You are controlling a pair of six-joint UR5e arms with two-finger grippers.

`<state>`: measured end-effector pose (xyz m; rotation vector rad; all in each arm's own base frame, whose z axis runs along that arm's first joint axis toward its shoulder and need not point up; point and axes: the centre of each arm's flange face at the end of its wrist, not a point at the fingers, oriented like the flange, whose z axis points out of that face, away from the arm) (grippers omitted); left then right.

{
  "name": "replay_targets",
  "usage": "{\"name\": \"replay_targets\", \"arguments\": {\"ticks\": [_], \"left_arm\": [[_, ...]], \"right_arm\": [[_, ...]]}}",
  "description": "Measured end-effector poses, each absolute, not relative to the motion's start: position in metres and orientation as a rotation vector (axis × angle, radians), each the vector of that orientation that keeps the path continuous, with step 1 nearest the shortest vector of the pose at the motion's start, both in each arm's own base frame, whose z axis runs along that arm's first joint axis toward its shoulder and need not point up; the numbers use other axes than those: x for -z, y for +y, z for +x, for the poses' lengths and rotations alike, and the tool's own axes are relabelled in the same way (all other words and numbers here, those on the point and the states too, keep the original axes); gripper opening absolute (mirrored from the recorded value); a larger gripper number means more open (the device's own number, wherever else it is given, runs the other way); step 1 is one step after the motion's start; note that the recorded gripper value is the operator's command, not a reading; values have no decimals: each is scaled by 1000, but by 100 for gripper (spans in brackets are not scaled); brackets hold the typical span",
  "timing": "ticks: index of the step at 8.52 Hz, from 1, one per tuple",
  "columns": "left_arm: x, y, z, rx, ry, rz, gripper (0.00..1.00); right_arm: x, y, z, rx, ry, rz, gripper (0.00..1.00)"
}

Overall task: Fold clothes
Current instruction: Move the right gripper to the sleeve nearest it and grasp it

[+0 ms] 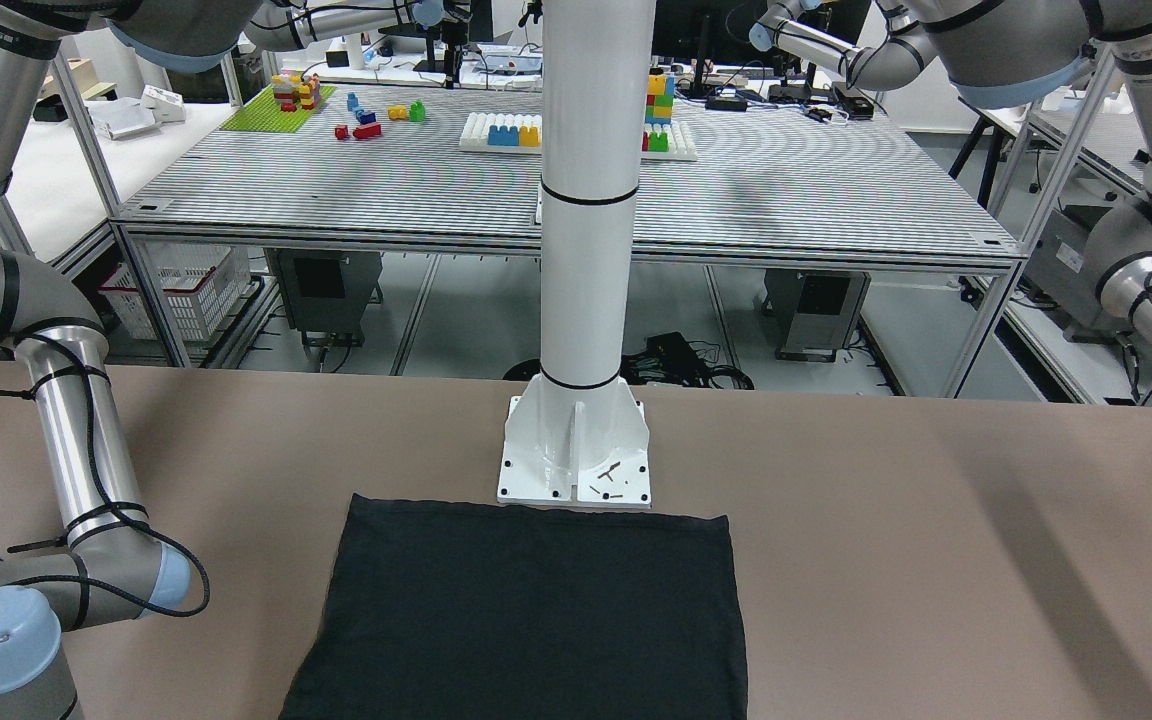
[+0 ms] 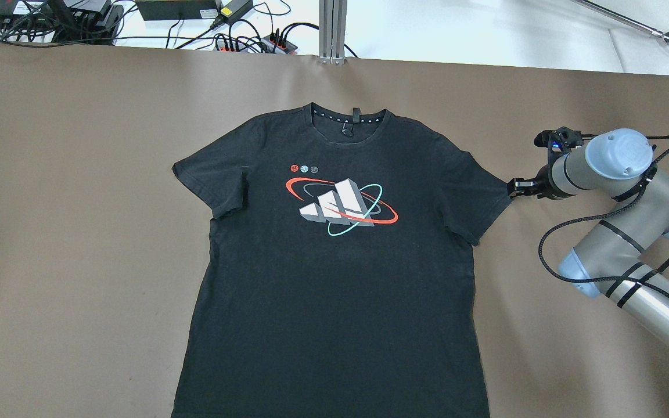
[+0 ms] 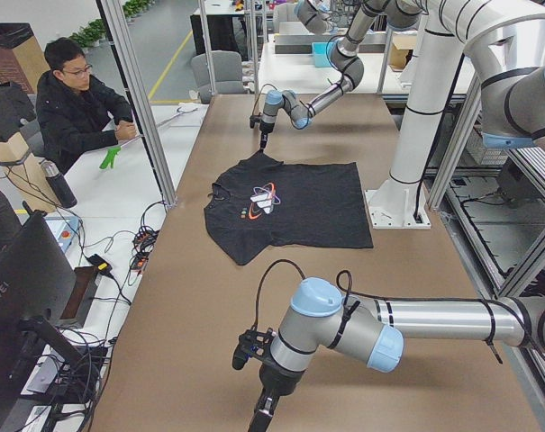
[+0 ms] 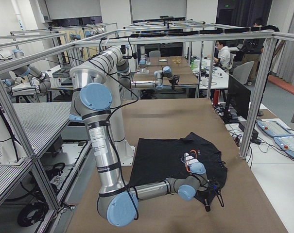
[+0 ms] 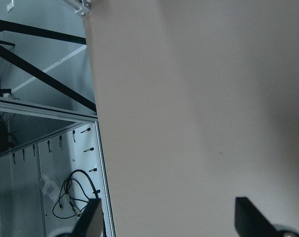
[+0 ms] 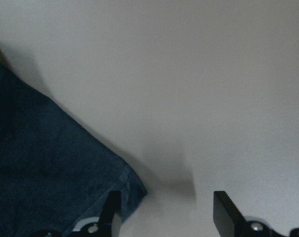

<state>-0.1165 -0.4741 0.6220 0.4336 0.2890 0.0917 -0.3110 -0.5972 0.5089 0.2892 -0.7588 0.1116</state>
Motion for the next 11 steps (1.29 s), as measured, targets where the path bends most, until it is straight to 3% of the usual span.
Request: {"name": "replay_targets", "arguments": {"ticks": [1,3,11], "left_arm": [[-622,-474,-116,-93,289,435,94],[-621,-473,-116,-96,288,436,94],[-628,-466,-116,-97,288,423,94]], "right_arm": [[-509,-596,-313,-107,-759,288,37],[-509,-595,-316,-102,-759,288,0],[-443,-596,-332,-55,-834,353,0]]}}
